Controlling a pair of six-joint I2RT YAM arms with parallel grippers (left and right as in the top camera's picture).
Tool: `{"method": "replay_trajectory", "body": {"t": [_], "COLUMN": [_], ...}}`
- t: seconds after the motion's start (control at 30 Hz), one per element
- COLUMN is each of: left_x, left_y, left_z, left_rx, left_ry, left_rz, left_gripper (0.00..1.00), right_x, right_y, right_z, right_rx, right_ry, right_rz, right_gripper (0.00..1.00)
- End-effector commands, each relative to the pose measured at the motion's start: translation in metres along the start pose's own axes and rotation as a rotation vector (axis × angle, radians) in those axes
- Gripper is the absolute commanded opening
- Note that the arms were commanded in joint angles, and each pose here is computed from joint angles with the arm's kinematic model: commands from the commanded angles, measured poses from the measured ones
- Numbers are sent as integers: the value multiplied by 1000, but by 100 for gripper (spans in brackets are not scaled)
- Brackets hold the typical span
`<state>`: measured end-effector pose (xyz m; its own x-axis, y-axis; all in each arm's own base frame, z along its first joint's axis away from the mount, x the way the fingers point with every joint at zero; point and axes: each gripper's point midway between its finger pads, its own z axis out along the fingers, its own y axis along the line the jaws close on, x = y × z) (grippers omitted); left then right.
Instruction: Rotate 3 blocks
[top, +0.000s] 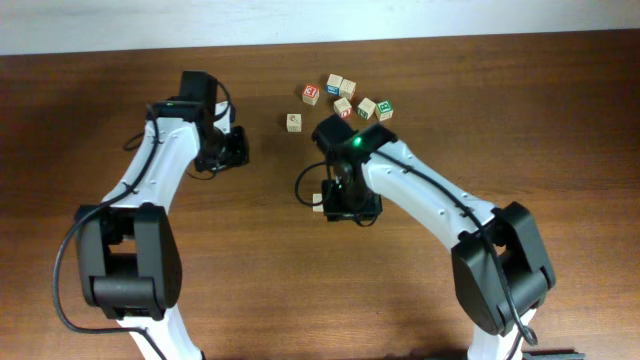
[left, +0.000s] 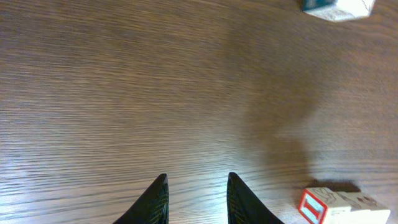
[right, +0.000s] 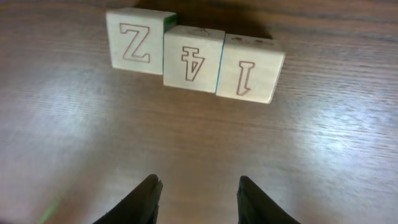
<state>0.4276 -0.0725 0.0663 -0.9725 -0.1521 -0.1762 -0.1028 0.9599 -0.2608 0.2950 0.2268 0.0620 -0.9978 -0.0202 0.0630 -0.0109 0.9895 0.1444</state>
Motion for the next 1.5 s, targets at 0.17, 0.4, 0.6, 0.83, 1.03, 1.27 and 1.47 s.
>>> {"method": "replay_trajectory", "body": {"t": [0.17, 0.4, 0.6, 0.83, 1.03, 1.27, 1.47], "left_x": [-10, -10, -9, -9, -9, -8, -7], "left_y": [3, 3, 3, 3, 3, 3, 3], "left_z": [-11, -11, -11, -11, -11, -11, -11], "left_rx": [-1, -1, -1, -1, -2, -3, -3], "left_ry": [-36, -35, -32, -32, -32, -27, -25], "left_rz": [2, 2, 2, 2, 2, 0, 0], "left_gripper": [28, 28, 28, 27, 27, 27, 26], "right_x": [2, -1, -9, -14, -25, -30, -33], "right_y": [-14, -13, -19, -16, -13, -12, -11], "right_z": [31, 42, 54, 53, 48, 45, 44], "right_rx": [64, 51, -27, -36, -38, -36, -40], "right_ry": [14, 33, 99, 83, 42, 24, 13], "right_rz": [99, 103, 135, 127, 120, 117, 115], "right_gripper": [38, 38, 37, 36, 36, 36, 36]}}
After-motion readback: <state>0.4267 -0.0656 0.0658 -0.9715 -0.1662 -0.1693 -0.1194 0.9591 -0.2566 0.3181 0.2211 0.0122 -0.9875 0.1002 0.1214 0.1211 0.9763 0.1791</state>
